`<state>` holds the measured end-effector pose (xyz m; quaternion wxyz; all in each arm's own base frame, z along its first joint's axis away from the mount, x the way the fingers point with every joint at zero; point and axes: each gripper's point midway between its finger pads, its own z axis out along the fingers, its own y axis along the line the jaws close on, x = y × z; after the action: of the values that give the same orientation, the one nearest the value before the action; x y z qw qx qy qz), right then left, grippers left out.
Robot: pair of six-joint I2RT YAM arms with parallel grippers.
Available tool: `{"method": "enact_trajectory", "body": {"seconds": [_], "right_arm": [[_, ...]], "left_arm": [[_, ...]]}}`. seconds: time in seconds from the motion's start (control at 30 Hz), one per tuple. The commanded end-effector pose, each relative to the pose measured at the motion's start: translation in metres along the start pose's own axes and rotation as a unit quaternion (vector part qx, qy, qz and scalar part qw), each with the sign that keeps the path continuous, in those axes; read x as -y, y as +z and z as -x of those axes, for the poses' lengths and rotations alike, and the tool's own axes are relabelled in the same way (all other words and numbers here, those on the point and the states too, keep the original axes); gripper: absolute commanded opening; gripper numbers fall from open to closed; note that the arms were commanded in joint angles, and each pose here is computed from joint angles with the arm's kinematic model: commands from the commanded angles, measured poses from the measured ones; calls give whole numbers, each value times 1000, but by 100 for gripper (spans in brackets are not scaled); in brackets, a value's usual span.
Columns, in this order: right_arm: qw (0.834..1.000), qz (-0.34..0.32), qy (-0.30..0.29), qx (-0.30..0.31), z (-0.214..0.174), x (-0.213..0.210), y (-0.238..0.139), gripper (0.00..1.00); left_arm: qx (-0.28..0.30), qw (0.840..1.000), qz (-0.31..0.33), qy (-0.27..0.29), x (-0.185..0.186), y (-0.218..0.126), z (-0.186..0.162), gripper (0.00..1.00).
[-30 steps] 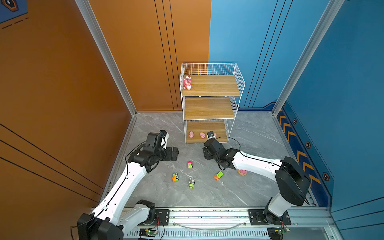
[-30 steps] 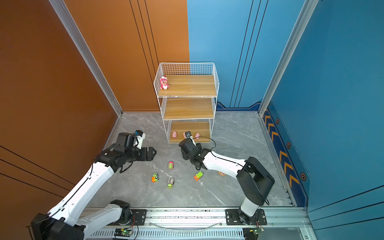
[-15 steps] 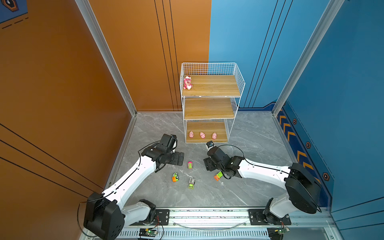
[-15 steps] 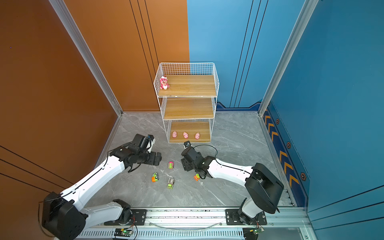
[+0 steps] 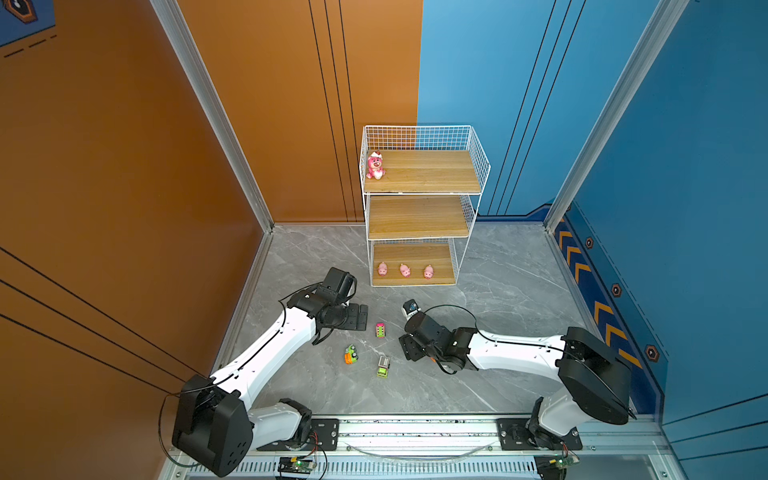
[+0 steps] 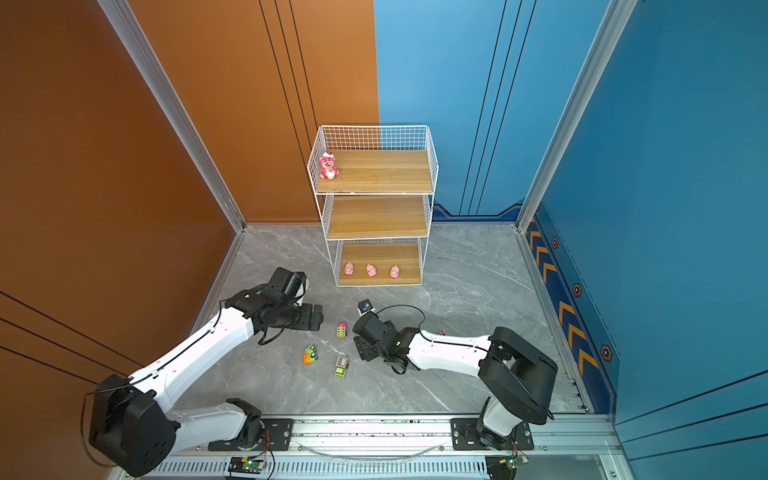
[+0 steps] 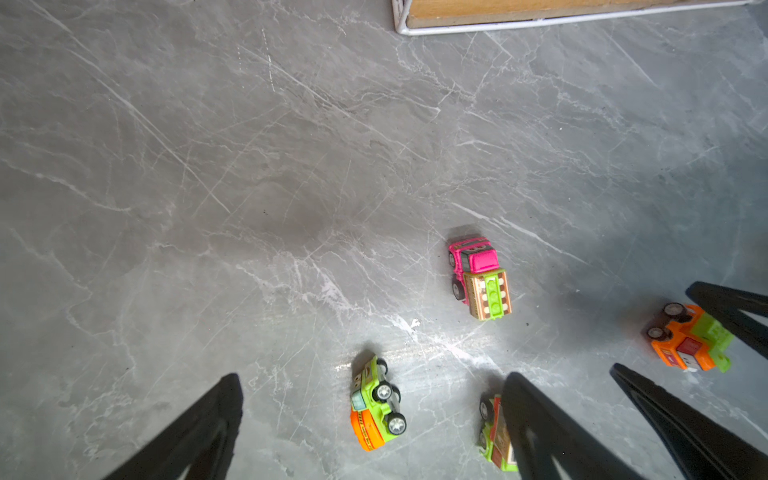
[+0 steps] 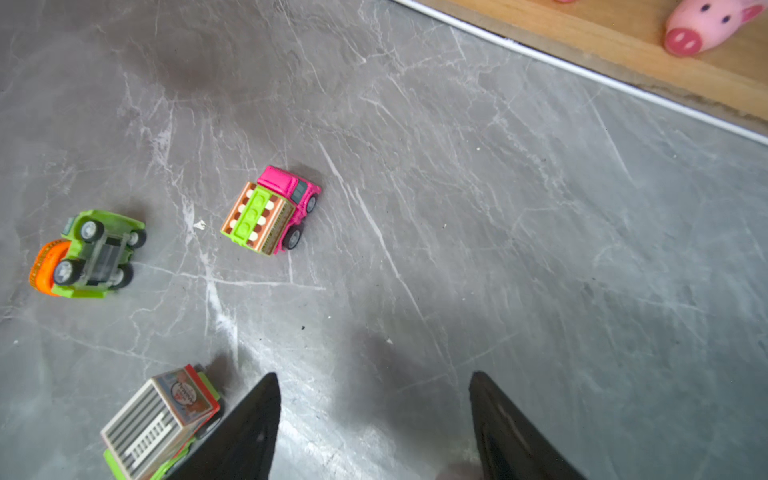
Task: Place and organize the plastic toys onto the shelf
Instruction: 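Move the right gripper toward the toy trucks while the left arm shifts forward, then position the open right gripper over the red and green fire truck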
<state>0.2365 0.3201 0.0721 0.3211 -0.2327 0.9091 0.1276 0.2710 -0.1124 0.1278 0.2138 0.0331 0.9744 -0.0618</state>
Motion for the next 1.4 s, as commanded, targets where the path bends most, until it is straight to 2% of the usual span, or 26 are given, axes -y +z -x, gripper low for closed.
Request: {"method": "enact_trajectory", "body": {"seconds": [0.0, 0.2, 0.43, 0.73, 0.97, 1.23, 1.37], "right_arm": [[1000, 2, 14, 0, -1, -5, -14, 73], [998, -23, 59, -7, 1, -23, -24, 72], [993, -57, 97, -28, -1, -50, -31, 70], [986, -89, 137, -43, -8, -75, -35, 69], [981, -90, 157, -70, -20, -88, -18, 67], [972, -99, 197, -78, -18, -87, -5, 66], [962, -106, 239, -79, -16, -81, -3, 64]], "left_arm": [[-13, 1000, -2, -14, -2, -2, -9, 98], [0, 999, -43, 3, 13, -14, 2, 98], [28, 998, -47, 9, 14, -28, 7, 98], [47, 997, -27, -52, -6, -30, 15, 98], [87, 988, -33, -121, -30, -42, 27, 98], [103, 984, -29, -146, -42, -47, 29, 98], [106, 983, -27, -150, -44, -48, 29, 98]]}}
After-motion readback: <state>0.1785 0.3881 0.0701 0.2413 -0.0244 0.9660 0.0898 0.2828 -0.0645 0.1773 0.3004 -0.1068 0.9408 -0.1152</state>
